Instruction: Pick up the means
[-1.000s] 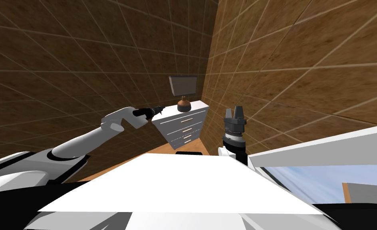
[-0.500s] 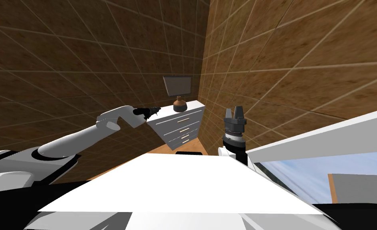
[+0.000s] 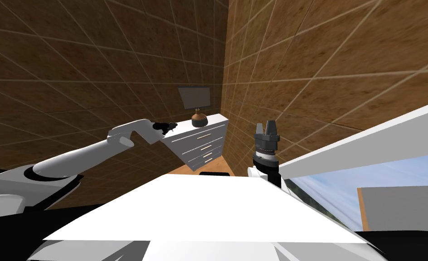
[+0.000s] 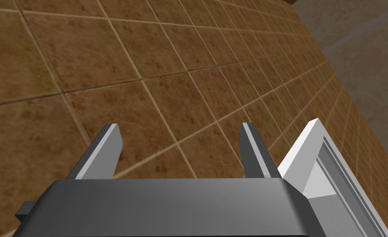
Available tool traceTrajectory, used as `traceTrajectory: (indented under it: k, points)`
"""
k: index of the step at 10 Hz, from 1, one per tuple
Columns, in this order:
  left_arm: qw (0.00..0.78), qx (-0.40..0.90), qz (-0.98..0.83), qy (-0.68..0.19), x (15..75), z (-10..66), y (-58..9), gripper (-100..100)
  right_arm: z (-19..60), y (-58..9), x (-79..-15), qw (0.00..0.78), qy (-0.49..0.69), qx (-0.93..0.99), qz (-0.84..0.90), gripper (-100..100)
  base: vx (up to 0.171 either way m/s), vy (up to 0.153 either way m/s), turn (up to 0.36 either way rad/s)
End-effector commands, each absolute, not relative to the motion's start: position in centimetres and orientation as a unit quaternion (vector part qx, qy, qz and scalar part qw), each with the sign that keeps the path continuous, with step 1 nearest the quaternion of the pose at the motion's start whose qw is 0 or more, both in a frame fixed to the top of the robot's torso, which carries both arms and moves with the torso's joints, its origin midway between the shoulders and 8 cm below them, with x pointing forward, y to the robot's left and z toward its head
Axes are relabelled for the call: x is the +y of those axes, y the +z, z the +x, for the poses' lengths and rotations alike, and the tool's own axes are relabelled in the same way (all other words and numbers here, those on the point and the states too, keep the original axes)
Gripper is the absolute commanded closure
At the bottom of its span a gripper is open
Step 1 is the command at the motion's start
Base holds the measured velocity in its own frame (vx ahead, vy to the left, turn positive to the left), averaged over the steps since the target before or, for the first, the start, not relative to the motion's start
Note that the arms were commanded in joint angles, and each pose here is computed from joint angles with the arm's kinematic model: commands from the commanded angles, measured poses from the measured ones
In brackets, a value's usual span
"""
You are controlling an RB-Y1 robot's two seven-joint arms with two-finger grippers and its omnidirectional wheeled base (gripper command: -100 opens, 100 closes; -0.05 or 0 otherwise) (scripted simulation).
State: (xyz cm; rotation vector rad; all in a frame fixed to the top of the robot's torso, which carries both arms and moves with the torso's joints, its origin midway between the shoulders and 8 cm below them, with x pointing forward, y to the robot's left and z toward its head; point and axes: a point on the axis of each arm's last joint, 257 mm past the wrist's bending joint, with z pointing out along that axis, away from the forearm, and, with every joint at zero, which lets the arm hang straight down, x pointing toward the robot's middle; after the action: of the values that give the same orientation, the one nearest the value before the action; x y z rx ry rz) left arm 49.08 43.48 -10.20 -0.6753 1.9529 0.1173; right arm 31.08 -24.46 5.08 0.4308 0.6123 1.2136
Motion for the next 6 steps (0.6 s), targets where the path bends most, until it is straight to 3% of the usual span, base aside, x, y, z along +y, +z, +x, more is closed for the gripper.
traceTrajectory:
  k: [1,6]
  points:
    - [0.506,0.81,-0.288,0.069,44.5,48.5,-10.1,-100,31.1,5.1,-24.5,0.756,0.557,0.281,0.198,0,-0.007,-0.055,-0.042]
    - [0.492,0.799,-0.311,0.15,48.9,46.5,-9.8,-100,31.1,5.1,-24.5,0.756,0.557,0.281,0.198,0,-0.007,-0.064,-0.066]
